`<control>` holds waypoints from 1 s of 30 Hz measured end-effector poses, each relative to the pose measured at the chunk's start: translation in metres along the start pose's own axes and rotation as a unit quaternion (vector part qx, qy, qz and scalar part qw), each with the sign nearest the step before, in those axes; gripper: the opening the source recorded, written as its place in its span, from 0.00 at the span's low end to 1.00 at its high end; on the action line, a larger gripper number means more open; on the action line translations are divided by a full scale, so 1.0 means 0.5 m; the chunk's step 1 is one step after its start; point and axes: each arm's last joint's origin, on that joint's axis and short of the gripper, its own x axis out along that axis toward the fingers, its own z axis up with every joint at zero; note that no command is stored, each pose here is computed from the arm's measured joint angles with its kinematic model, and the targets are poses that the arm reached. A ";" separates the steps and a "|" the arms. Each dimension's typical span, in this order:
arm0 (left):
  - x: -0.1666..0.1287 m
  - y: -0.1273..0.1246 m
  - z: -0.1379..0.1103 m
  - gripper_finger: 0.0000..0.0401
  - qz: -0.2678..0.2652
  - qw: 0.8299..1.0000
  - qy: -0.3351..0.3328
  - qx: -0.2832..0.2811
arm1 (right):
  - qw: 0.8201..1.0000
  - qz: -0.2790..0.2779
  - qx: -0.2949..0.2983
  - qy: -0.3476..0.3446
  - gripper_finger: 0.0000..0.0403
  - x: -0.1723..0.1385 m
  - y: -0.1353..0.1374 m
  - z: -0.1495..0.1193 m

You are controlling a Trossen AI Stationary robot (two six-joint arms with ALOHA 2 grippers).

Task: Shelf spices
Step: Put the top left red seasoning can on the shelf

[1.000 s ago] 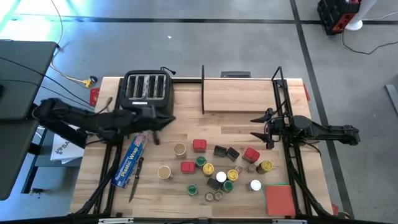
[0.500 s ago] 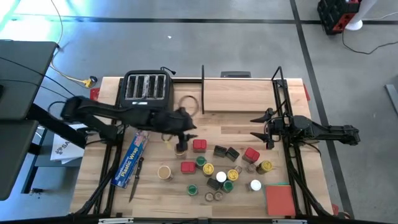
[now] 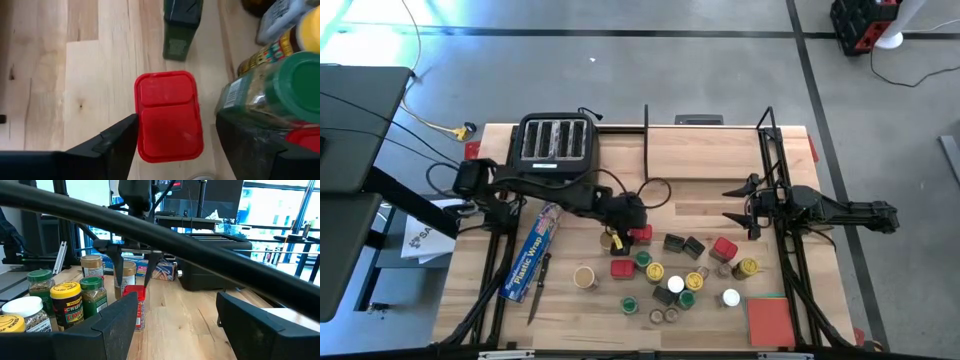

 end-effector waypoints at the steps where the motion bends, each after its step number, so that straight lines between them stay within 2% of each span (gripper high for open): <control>1: 0.004 0.000 -0.001 0.66 0.003 1.000 0.003 0.000 | 1.000 0.000 0.000 0.000 0.66 0.000 0.000 0.000; 9: 0.041 0.003 -0.013 0.66 0.036 0.999 0.029 0.001 | 1.000 0.000 0.000 0.000 0.66 0.000 0.000 0.000; 14: 0.050 0.004 -0.009 0.66 0.040 0.999 0.019 0.001 | 1.000 0.000 0.000 0.000 0.66 0.000 0.000 0.000; 21: 0.053 0.013 -0.005 0.54 0.040 0.999 0.008 0.017 | 1.000 0.000 0.000 0.000 0.66 0.000 0.000 0.000; 25: 0.056 0.031 -0.001 0.53 0.024 1.000 -0.008 0.001 | 1.000 0.000 0.000 0.000 0.66 0.000 0.000 0.000; 28: 0.050 0.044 0.016 0.53 0.011 1.000 -0.022 -0.008 | 1.000 0.000 0.000 0.000 0.66 0.000 0.000 0.000; 30: 0.032 0.051 0.045 0.53 0.007 0.999 -0.040 -0.008 | 1.000 0.000 0.000 0.000 0.66 0.000 0.000 0.000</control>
